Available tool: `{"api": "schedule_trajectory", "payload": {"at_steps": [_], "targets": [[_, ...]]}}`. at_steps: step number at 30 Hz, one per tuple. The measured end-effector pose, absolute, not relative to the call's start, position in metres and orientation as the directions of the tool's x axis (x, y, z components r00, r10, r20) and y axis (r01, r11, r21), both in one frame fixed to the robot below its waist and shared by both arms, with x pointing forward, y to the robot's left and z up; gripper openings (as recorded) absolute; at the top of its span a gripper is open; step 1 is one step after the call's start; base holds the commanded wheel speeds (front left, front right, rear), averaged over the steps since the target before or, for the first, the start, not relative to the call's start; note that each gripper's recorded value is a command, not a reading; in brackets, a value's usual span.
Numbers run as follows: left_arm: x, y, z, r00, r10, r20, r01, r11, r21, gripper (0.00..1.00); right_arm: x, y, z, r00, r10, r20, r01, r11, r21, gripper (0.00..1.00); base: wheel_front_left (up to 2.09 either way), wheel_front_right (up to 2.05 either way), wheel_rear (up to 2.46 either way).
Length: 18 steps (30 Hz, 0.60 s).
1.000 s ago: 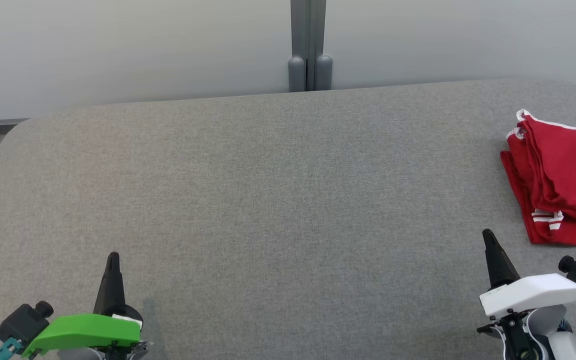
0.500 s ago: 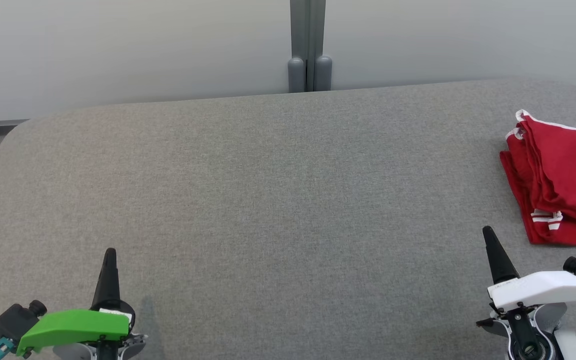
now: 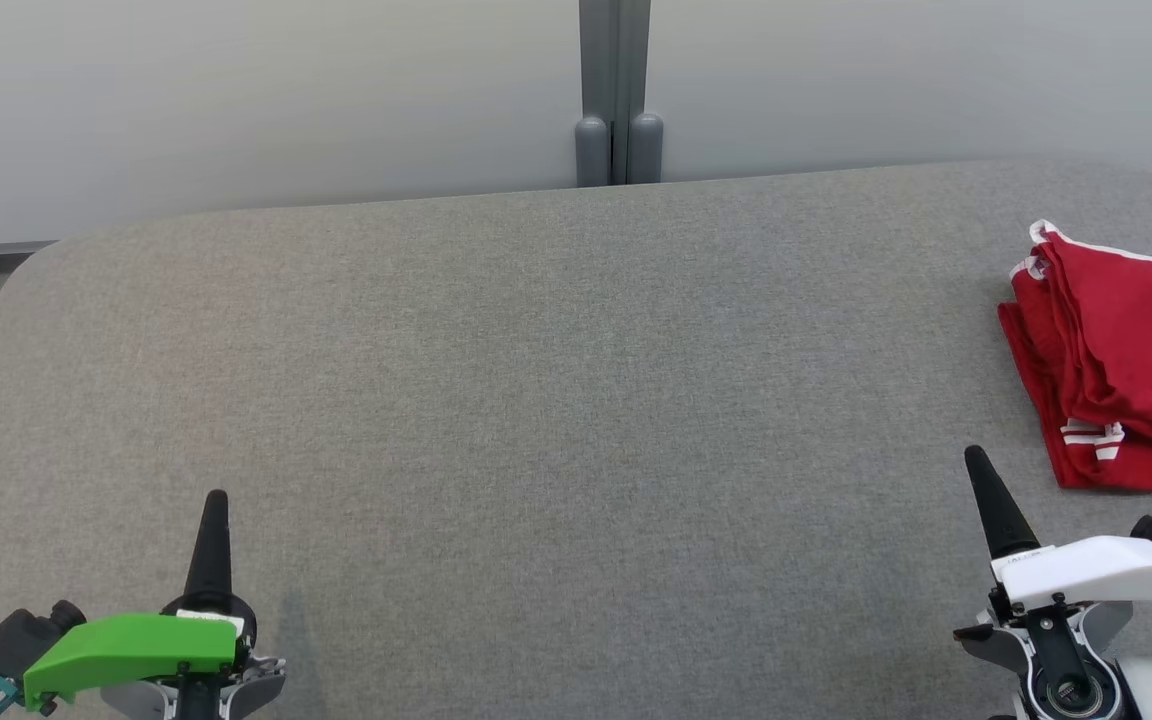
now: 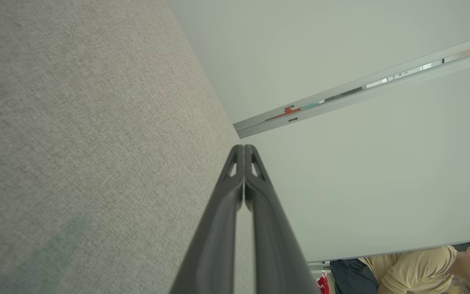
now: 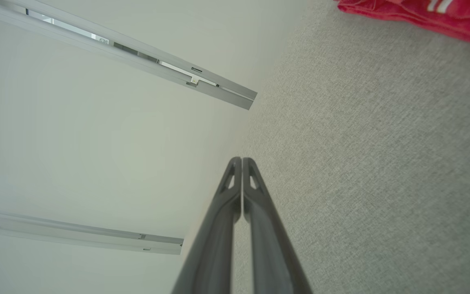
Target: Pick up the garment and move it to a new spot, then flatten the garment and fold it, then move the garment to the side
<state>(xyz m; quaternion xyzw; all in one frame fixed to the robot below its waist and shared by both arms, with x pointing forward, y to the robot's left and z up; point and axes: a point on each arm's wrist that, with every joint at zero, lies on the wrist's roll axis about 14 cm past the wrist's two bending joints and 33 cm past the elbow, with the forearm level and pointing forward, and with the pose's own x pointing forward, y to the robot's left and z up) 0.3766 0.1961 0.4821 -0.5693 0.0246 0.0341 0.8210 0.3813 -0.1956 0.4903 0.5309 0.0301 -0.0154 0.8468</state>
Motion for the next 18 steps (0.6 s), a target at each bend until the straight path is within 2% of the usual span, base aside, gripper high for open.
{"api": "schedule_trajectory", "payload": {"at_steps": [18], "targets": [[0.3804,0.1976,0.4885,0.998,0.018,-0.063,-0.066,0.217,-0.974,0.0,0.3837,-0.1972,0.4948,0.999,0.004,-0.05,0.047,0.275,0.96,0.0,0.0,0.0,0.0]]}}
